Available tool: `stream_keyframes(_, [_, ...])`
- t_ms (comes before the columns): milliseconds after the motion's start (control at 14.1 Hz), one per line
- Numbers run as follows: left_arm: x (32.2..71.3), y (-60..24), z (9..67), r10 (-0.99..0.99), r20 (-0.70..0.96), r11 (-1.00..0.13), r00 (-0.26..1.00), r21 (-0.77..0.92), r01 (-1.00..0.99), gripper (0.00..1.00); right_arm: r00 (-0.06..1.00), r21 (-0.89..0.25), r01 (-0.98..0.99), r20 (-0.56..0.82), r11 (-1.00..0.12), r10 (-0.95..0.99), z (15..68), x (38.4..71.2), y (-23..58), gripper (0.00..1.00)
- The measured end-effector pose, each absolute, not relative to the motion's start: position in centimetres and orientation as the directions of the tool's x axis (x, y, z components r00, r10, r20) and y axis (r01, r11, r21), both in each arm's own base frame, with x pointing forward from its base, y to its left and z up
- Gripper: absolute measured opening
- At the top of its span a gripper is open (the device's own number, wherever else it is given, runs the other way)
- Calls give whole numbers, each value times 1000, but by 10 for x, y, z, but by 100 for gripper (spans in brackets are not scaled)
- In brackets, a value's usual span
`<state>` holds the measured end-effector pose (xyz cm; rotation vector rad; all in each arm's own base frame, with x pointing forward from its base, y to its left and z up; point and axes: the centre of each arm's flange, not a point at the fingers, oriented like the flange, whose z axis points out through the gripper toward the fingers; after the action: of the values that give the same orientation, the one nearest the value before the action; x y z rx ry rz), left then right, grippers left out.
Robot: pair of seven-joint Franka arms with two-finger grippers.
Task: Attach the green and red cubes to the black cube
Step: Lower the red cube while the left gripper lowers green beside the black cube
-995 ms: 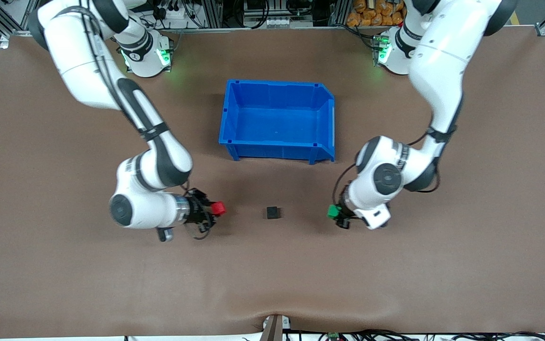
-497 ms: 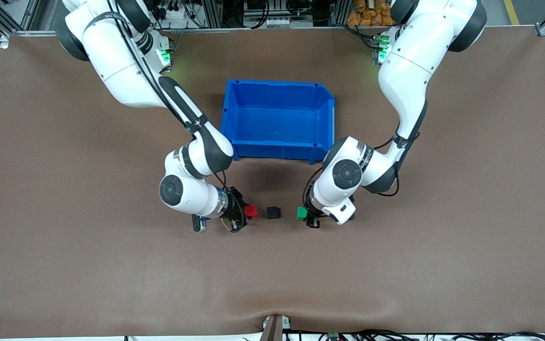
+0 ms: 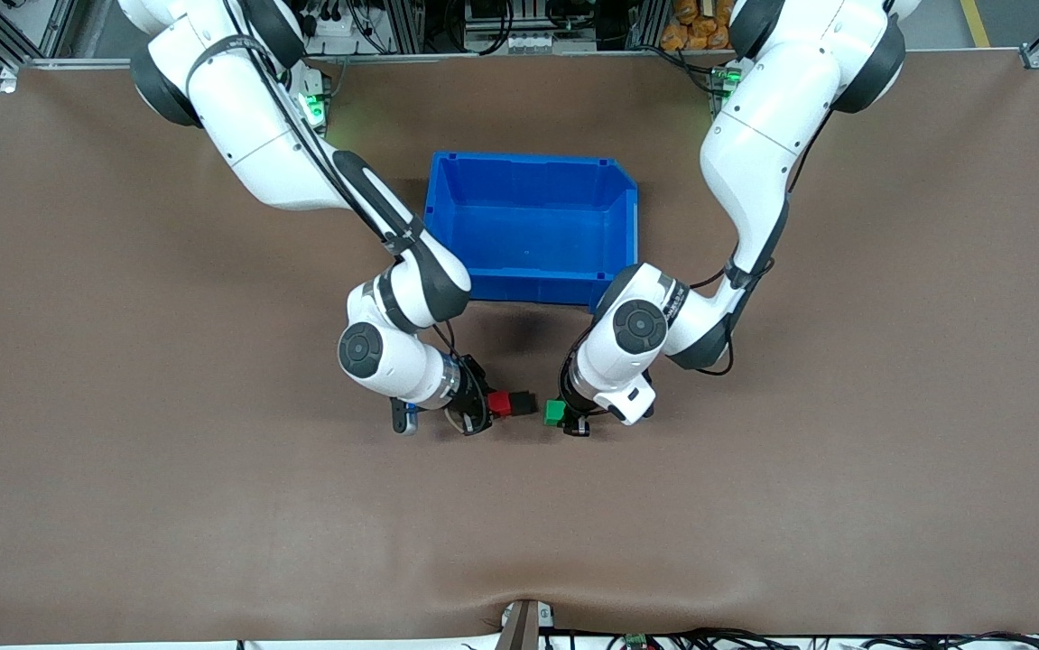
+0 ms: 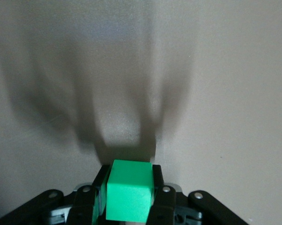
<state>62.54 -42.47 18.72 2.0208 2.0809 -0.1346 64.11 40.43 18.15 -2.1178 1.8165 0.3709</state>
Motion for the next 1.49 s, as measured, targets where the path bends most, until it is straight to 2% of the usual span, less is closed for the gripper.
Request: stream_keyframes(1492, [615, -441, 188, 974, -228, 28, -7, 91, 995, 40, 91, -60, -995, -380, -74, -920, 179, 638, 414, 40])
